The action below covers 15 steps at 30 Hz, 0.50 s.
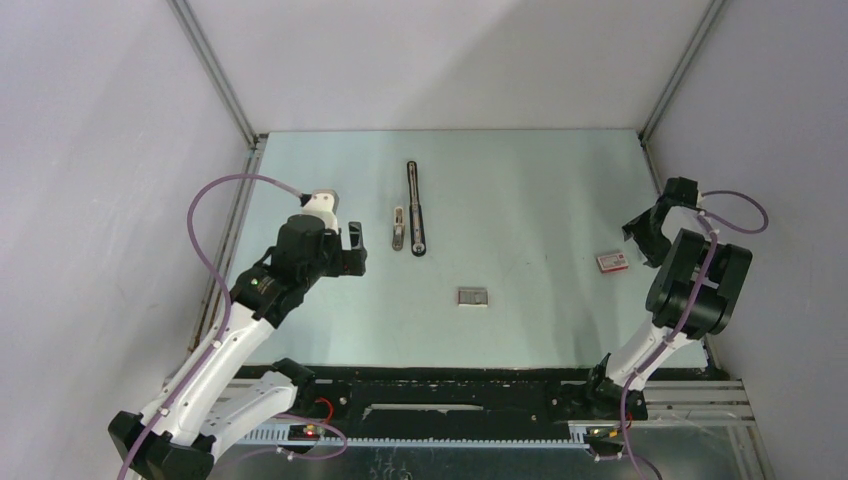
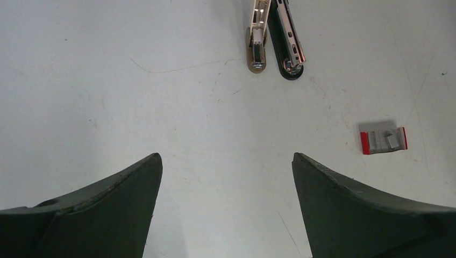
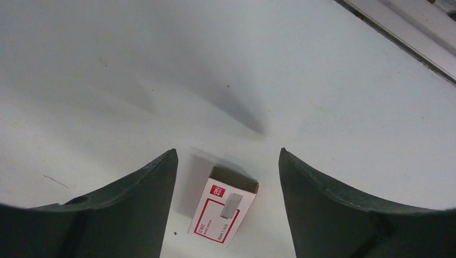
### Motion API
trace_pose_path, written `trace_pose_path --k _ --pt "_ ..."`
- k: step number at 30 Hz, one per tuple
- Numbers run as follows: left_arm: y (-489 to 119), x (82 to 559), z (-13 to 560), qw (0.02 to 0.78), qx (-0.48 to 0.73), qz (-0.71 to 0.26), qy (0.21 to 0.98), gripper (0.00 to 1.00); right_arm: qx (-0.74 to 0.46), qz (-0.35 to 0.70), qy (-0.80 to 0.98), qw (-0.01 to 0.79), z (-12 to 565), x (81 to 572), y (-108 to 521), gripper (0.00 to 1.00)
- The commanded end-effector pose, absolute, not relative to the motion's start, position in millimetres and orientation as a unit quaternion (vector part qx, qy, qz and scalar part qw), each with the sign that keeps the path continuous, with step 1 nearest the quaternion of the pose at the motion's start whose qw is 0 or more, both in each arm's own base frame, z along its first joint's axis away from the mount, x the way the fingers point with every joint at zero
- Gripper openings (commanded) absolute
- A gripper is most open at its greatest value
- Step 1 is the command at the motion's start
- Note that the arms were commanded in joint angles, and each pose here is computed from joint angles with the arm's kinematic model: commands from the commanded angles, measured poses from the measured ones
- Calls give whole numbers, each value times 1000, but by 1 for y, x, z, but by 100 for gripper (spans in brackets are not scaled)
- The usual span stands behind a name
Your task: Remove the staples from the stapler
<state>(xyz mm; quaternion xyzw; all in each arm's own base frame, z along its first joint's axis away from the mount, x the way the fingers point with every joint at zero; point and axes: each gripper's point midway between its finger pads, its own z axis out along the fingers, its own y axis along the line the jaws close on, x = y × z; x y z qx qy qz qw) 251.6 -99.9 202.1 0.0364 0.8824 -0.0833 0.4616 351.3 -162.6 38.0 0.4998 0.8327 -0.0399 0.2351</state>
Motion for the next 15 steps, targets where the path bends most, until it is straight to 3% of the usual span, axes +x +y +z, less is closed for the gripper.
trace_pose_path --k 1,15 --pt "-98 254 208 474 40 -84 876 96 497 -28 834 238 39 360 -165 76" --pt "-98 253 209 477 40 -85 874 96 461 -26 862 211 24 360 -133 64"
